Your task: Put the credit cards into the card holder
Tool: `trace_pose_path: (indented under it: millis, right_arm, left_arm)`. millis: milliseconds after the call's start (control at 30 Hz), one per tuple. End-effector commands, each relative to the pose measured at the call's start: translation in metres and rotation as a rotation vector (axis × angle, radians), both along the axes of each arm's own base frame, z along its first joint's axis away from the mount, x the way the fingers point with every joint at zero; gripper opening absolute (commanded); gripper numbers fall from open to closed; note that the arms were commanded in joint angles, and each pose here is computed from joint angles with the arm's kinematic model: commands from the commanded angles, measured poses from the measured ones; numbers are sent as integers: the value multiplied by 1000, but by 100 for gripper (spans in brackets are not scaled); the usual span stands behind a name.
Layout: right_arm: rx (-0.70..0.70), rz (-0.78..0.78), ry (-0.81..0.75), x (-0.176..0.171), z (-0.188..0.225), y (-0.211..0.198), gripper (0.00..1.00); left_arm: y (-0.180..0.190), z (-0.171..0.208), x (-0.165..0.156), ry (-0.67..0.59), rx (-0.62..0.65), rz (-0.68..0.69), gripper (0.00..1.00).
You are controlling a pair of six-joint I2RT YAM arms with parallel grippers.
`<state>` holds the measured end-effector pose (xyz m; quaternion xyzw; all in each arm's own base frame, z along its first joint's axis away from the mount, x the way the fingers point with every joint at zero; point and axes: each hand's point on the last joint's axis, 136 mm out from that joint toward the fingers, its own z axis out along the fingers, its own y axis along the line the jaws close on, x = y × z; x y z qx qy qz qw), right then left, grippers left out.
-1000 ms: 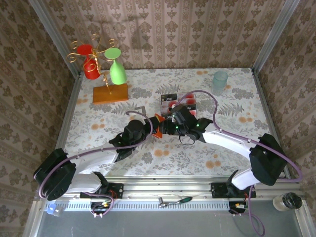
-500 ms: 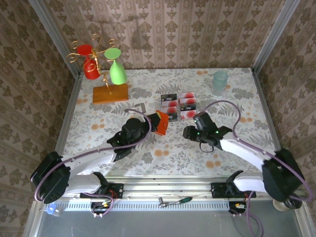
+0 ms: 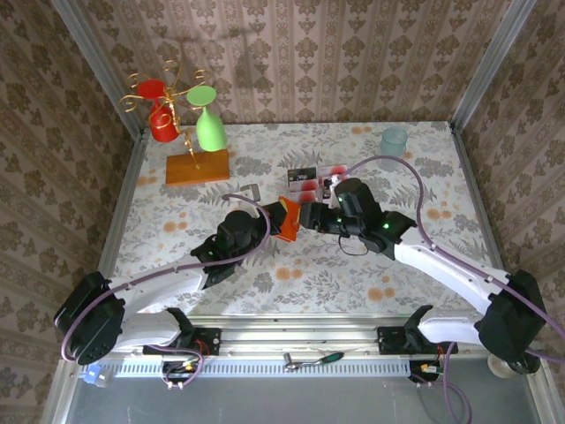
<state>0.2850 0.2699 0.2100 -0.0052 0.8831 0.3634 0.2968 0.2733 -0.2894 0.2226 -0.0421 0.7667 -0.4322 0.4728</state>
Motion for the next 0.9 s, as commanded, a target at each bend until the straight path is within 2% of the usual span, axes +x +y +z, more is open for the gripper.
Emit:
trace_pose_path:
  millis: [0, 200, 333, 567, 733, 833, 867]
  right_arm:
    - [-7, 21, 4, 4, 1, 15, 46]
    - [-41, 17, 27, 9, -15, 25, 43]
    - [-95, -12, 60, 12, -40, 19, 37]
    - [-110, -24, 98, 11, -61, 18, 28]
    - [-90, -9, 124, 9, -69, 24, 14]
    - [-76, -2, 143, 7, -76, 27, 0]
    - [-77, -2, 152, 6, -80, 27, 0]
  left_arm:
    - [-4, 22, 5, -40, -36, 7, 0]
    - [-4, 23, 4, -44, -43, 7, 0]
    - [-3, 24, 5, -48, -48, 10, 0]
    - [-3, 24, 5, -48, -55, 12, 0]
    - [-4, 22, 5, -46, -55, 12, 0]
    - [-5, 21, 6, -44, -55, 12, 0]
    - [-5, 21, 6, -44, -55, 12, 0]
